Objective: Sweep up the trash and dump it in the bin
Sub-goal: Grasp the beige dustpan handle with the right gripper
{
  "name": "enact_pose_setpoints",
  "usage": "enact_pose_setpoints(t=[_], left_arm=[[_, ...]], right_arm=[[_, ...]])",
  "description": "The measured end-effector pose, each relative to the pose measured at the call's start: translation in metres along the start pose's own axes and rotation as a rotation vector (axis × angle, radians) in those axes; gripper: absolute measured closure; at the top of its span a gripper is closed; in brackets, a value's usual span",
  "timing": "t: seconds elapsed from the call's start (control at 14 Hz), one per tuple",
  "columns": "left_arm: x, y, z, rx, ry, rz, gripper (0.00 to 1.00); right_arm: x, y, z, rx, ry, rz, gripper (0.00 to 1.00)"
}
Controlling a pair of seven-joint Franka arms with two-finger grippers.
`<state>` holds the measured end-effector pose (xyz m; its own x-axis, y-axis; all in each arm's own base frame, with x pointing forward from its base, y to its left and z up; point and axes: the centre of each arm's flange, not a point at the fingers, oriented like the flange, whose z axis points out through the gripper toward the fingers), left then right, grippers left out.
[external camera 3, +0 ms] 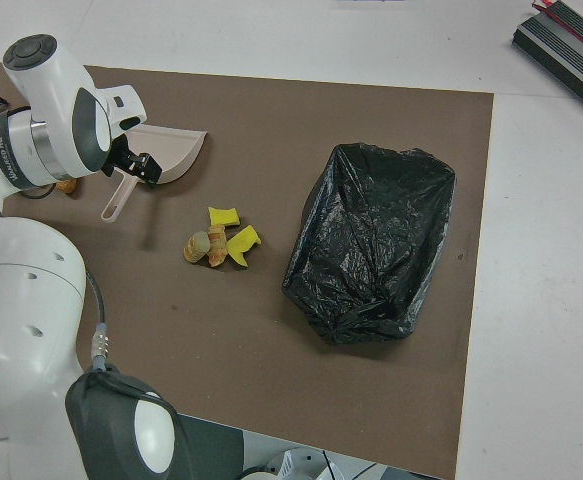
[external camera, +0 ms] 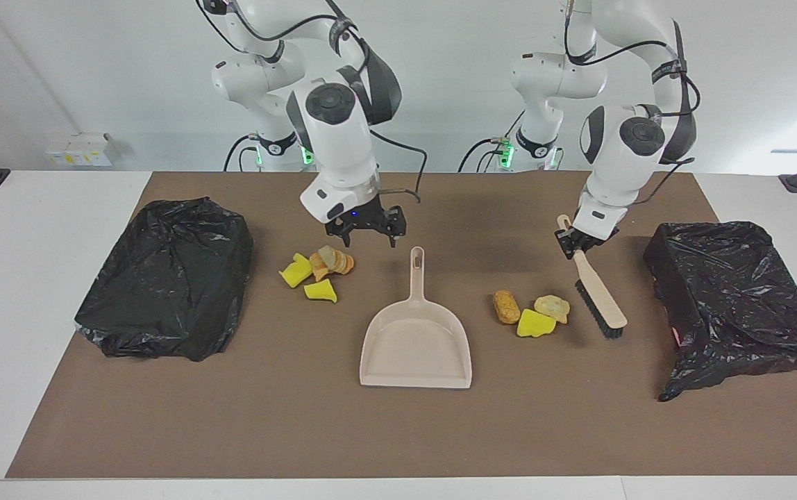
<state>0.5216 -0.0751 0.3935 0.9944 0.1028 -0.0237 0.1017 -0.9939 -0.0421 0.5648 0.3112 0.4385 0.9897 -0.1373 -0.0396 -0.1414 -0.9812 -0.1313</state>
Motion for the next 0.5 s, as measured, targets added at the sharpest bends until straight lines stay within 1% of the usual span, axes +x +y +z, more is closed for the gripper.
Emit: enact_pose_setpoints(t=[0.14, 0.36, 0.5], left_arm=[[0.003, -0.010, 0.008, 0.003, -0.014, 0.042, 0.74], [0.009, -0.012, 0.030, -0.010, -0.036, 0.088, 0.74], [0.012, -0.009, 0.039, -0.016, -0.038, 0.094, 0.74]], right_arm=[[-0.007, -0.023, 0.029, 0.012, -0.005, 0.019, 0.00], [-0.017, -0.053, 0.069, 0.020, 0.018, 0.011, 0.00], [-0.014, -0.054, 0.086, 0.018, 0.025, 0.006, 0.00]])
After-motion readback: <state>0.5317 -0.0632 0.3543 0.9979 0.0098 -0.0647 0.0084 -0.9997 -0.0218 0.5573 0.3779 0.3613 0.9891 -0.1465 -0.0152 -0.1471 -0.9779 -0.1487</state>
